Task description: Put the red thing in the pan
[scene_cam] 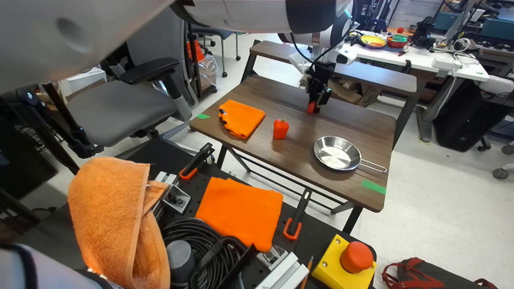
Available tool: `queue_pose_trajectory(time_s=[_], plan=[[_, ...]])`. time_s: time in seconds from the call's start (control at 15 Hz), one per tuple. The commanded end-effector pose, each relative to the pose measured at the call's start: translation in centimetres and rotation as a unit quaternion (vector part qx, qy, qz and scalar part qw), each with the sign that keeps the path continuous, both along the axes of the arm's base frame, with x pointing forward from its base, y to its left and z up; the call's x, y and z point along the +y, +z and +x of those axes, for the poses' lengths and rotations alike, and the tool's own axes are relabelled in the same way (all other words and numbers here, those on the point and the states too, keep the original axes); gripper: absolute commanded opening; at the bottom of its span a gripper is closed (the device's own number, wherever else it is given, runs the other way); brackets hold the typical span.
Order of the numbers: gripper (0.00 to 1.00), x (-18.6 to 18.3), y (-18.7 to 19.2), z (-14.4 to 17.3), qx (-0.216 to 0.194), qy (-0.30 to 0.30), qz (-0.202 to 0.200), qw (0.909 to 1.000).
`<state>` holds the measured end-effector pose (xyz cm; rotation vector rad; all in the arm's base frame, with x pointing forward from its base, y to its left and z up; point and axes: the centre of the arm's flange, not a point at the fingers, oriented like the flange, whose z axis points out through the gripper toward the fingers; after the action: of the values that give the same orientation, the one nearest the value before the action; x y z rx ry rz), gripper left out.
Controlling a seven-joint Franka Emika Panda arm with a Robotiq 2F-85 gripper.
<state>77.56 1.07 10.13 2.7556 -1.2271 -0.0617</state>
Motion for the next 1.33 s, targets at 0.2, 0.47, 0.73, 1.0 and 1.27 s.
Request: queue_pose_trajectory(time_s=[0.2,0.47,0.73,1.0,1.27], plan=[[0.22,-2.8,4.0,-3.6,0.004,0.01,0.018,0.9998],[0.22,-5.3,4.4,-7.9,0.034,0.023,0.018,0.999],[0.22,-6.6,3.3,-11.6,0.044,0.041,0.005,0.9982],[0.22,-8.3,3.1,-14.3,0.032,0.041,-0.021,0.9984],[0.22,-10.1,3.5,-17.4,0.023,0.044,-0.038,0.9981]])
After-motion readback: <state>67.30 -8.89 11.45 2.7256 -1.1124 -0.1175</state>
